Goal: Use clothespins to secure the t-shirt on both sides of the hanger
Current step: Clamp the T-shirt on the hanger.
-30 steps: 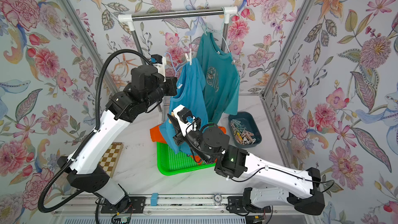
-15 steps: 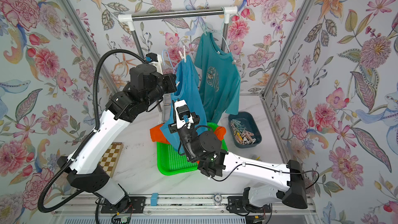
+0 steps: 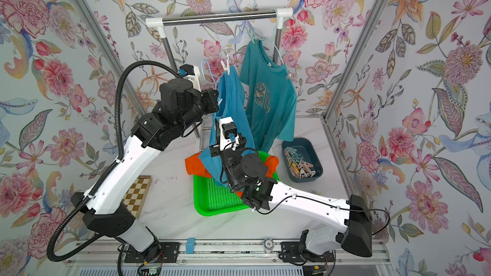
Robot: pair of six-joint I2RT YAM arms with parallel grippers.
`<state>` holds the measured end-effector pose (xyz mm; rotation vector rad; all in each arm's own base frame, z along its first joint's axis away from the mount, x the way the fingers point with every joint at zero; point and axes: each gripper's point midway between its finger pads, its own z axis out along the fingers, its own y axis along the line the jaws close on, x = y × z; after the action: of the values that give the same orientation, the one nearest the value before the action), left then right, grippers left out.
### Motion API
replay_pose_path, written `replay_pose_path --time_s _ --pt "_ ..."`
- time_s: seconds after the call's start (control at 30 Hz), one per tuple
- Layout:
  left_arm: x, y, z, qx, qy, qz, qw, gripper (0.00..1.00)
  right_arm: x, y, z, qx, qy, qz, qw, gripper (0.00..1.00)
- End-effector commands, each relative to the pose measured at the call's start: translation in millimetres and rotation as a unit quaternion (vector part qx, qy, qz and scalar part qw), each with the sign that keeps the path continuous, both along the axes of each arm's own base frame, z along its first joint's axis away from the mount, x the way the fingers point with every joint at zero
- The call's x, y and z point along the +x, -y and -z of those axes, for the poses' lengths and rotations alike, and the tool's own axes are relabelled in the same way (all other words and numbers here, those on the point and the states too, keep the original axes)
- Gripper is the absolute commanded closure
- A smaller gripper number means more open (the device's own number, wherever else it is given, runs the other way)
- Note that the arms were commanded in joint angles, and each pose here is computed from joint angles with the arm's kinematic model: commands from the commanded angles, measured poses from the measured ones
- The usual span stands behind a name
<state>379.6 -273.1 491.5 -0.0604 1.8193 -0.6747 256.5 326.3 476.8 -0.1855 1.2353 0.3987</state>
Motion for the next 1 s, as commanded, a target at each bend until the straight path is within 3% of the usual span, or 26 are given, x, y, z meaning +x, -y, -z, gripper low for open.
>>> replay_pose_path --time_s 0.0,0.3,0.53,0.77,0.97 --pt "-3 6 -15 -0.028 0.02 0.011 0.999 1.0 1 -5 5 0.017 -0.01 -0.036 0.999 0.92" --pt "2 13 -7 -0.026 0.012 0.018 0.999 1.0 4 -28 16 -0.011 -0.019 -0.047 0.999 0.92" --pt "-3 15 -11 -0.04 0.013 0.031 0.999 1.0 13 -28 29 -0.029 -0.012 0.01 0.999 0.92" --pt "-5 14 -11 -0.046 0.014 0.031 0.998 1.0 3 -38 30 -0.071 0.042 0.083 0.993 0.92" --pt "-4 11 -18 -0.045 0.024 0.027 0.998 1.0 -6 -44 37 -0.065 0.06 0.094 0.992 0.9"
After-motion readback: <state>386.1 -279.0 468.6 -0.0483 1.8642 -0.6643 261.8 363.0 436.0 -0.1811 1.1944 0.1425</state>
